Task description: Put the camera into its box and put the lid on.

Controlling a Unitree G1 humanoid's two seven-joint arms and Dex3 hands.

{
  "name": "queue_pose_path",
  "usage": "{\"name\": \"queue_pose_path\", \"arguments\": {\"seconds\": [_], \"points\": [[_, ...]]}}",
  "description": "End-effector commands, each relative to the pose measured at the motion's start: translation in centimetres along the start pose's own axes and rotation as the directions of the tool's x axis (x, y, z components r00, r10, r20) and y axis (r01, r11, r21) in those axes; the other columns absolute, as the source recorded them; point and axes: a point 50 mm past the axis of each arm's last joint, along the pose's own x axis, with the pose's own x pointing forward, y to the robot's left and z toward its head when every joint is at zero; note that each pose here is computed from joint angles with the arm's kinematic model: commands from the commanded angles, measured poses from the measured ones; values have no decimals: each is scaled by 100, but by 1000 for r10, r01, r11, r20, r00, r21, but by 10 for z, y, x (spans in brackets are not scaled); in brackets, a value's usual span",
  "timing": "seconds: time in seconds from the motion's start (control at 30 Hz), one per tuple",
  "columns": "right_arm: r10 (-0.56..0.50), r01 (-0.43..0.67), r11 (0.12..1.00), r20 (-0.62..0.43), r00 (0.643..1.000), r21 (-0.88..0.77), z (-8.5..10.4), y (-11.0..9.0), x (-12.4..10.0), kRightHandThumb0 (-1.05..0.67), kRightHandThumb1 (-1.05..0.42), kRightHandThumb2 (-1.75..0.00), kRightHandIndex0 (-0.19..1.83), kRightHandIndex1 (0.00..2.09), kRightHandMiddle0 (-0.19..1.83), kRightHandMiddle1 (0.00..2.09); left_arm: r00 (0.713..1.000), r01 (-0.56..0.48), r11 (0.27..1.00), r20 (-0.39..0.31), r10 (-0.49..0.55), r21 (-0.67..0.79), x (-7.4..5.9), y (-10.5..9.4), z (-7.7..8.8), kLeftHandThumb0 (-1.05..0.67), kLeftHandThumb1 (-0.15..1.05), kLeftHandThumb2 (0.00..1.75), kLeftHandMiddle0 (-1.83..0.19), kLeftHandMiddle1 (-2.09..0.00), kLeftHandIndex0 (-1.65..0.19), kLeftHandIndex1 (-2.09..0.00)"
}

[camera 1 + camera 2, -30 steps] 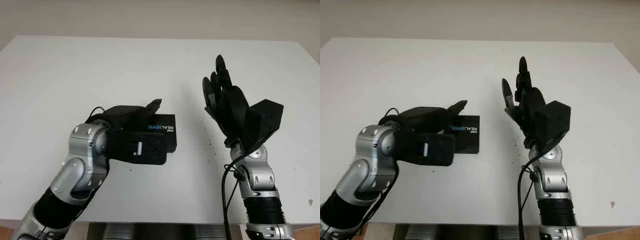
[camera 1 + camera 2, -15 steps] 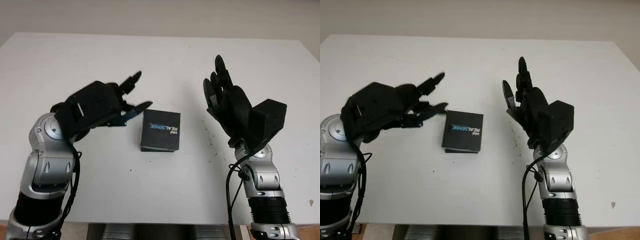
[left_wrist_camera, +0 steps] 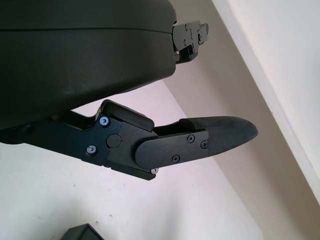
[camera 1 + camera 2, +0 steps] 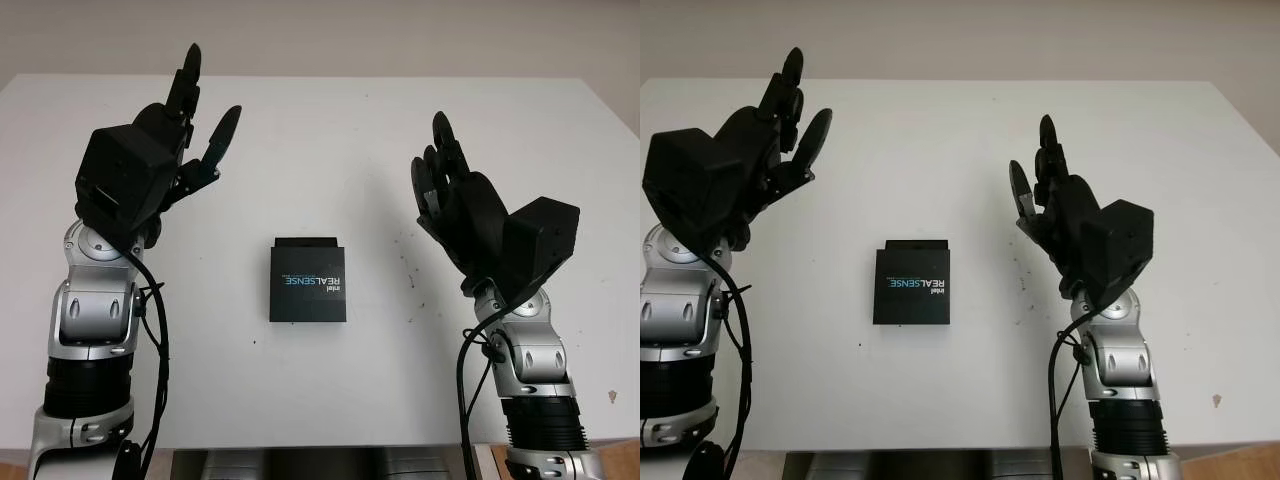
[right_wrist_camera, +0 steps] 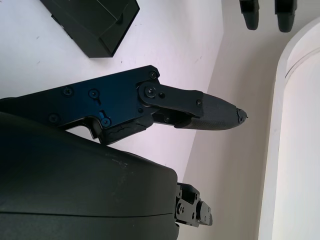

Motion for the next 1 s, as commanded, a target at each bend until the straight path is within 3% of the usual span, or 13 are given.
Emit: {"name": "queue_pose_path", "arguments": {"seconds": [0.0, 0.17, 0.3, 0.43, 0.53, 0.73, 0.97], "points": [[2, -2, 1000, 15, 1000, -15, 4, -3, -1, -69, -105, -59, -19, 0, -19, 0, 1000, 1, 1000, 6, -1, 23, 0, -1, 0, -78, 105, 61, 19, 0, 19, 0], [3, -2, 1000, 10, 1000, -23, 3, -3, -1, -70, -105, -59, -19, 0, -19, 0, 999, -5, 992, 45, -1, 124, -3, -4, 1, -80, 105, 61, 19, 0, 19, 0], [-3, 3, 1000, 9, 1000, -19, 3, -2, -2, -70, -105, -57, -19, 0, -19, 0, 989, 31, 966, 132, -67, 257, -16, -7, 11, -90, 105, 39, 19, 0, 19, 0], [1, -1, 1000, 15, 1000, -22, 4, -1, -2, -72, -105, -56, -19, 0, -19, 0, 970, 106, 920, 164, -179, 378, -35, -13, 23, -93, 104, 17, 19, 0, 19, 0], [2, -1, 1000, 17, 1000, -29, 3, 0, -3, -72, -105, -57, -19, 0, -19, 0, 947, 149, 851, 175, -270, 504, -46, -15, 31, -96, 101, 8, 19, 0, 19, 0], [3, -3, 1000, 14, 1000, -19, 3, 2, -4, -74, -105, -56, -19, 0, -19, 0, 901, 168, 641, 147, -409, 749, -64, -18, 43, -100, 103, 6, 19, 0, 19, 0], [11, -10, 1000, 21, 1000, -9, 2, 2, -5, -72, -105, -56, -19, 0, -19, 0, 868, 177, 454, 79, -490, 873, -82, -30, 42, -98, 97, 4, 19, 0, 19, 0]]}}
